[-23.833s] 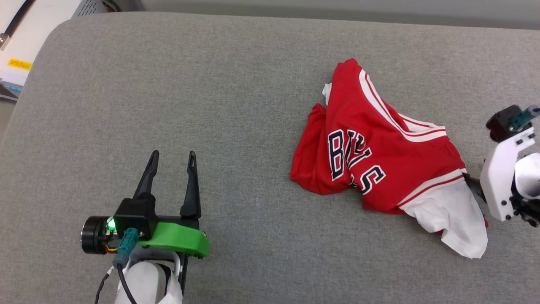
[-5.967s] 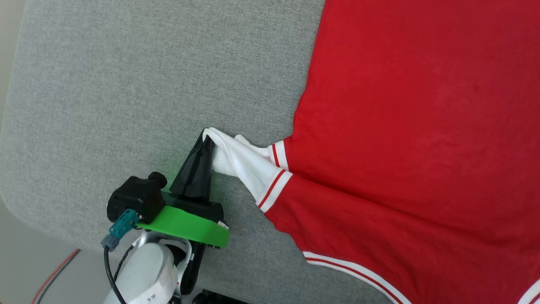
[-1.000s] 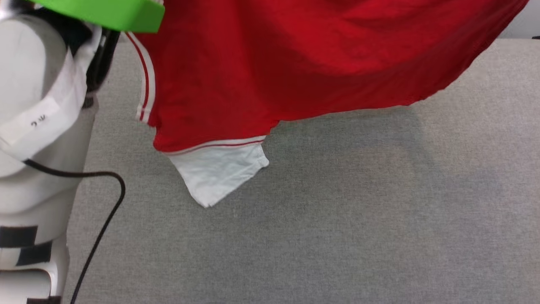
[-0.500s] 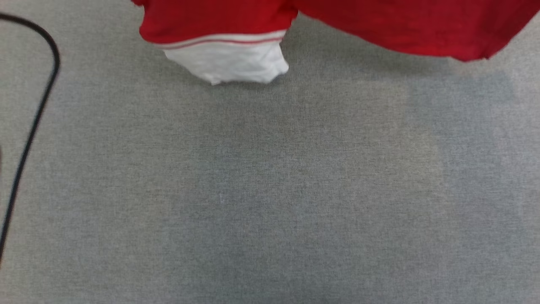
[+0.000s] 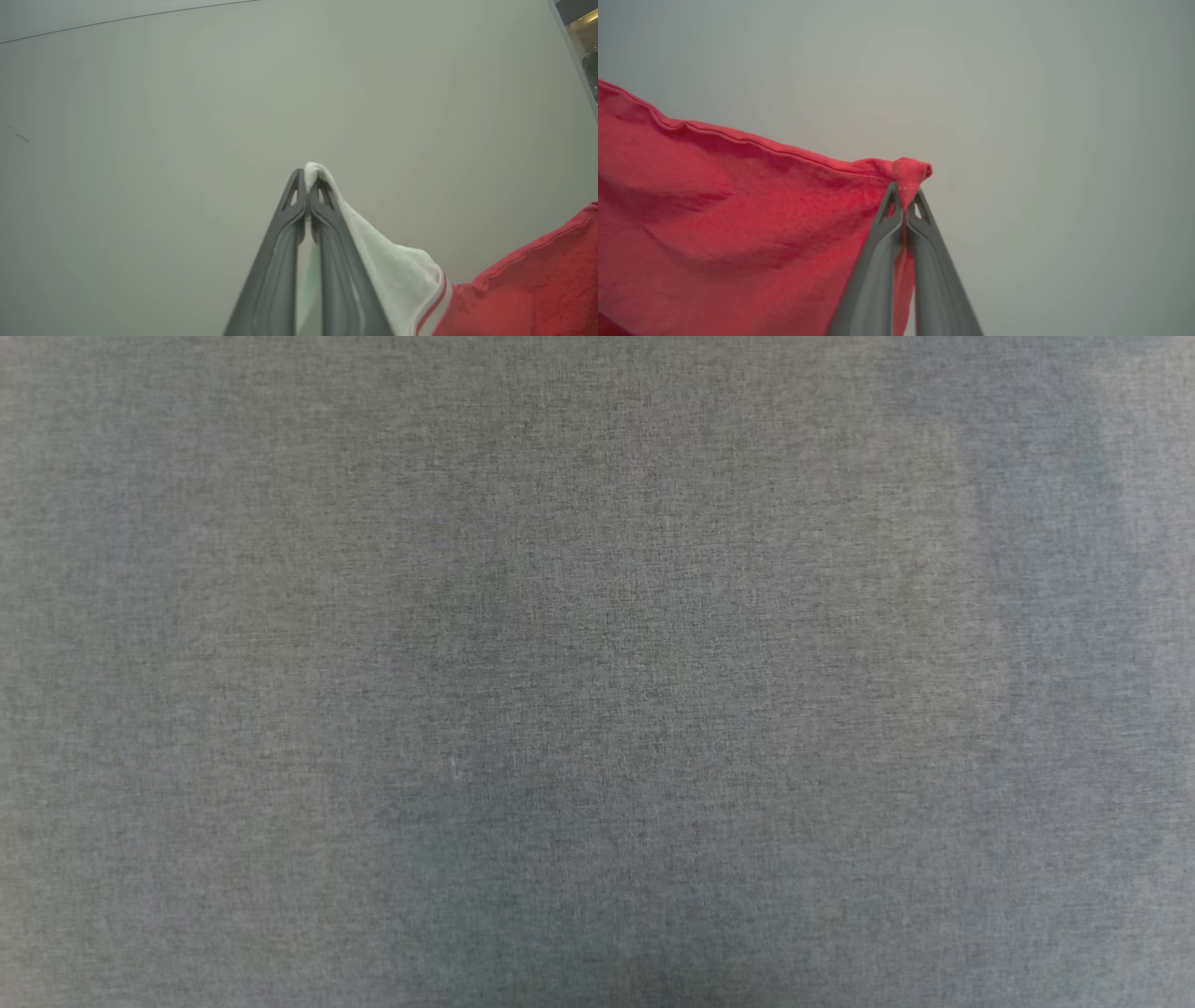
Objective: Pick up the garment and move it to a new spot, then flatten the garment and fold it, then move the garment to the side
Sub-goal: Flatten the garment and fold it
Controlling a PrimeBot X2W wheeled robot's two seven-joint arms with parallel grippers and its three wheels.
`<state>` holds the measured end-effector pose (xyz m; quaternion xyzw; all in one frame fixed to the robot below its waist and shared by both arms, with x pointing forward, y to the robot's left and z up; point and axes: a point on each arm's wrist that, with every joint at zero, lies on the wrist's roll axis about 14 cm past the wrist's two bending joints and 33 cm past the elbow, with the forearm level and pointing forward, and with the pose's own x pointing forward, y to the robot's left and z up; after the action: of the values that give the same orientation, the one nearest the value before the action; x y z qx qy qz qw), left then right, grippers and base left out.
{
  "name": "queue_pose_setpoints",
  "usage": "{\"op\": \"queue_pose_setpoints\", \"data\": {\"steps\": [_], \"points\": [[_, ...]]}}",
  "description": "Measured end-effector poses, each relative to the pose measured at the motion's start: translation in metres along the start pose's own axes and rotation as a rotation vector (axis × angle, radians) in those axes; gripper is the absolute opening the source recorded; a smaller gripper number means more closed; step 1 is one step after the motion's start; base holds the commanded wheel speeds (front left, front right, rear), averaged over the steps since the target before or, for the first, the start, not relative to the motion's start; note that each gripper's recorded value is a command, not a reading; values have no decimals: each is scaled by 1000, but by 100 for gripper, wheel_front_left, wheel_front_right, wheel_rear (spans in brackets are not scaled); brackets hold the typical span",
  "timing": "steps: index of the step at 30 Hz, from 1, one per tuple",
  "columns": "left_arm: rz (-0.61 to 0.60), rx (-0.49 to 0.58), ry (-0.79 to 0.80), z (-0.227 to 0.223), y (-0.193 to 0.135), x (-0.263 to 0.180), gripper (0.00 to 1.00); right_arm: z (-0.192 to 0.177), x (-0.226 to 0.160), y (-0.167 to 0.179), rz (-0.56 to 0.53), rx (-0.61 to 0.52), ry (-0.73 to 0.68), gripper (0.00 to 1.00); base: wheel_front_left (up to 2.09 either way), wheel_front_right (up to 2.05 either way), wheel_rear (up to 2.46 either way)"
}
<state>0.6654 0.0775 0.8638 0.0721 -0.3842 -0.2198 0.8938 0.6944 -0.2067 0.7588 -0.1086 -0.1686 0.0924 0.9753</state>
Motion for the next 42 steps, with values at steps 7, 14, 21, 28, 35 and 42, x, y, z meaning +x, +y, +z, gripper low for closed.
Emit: {"op": "queue_pose_setpoints", "data": {"steps": [7,14,21,28,35,42], "points": [[6,-26,106,-57,1,-14,0,-56,6,13,27,-23,100,0,0,0,0],[9,-69,268,-134,-5,-59,0,-130,-9,38,82,4,229,0,0,0,0],[7,-125,375,-164,-17,-106,0,-167,-41,66,132,76,297,0,0,0,0],[10,-178,439,-167,-36,-163,0,-192,-87,90,179,135,378,0,0,0,0],[22,-182,556,-162,-60,-242,0,-204,-148,105,226,180,455,0,0,0,0],[56,-242,693,-141,-92,-333,0,-206,-217,119,269,232,526,0,0,0,0]]}}
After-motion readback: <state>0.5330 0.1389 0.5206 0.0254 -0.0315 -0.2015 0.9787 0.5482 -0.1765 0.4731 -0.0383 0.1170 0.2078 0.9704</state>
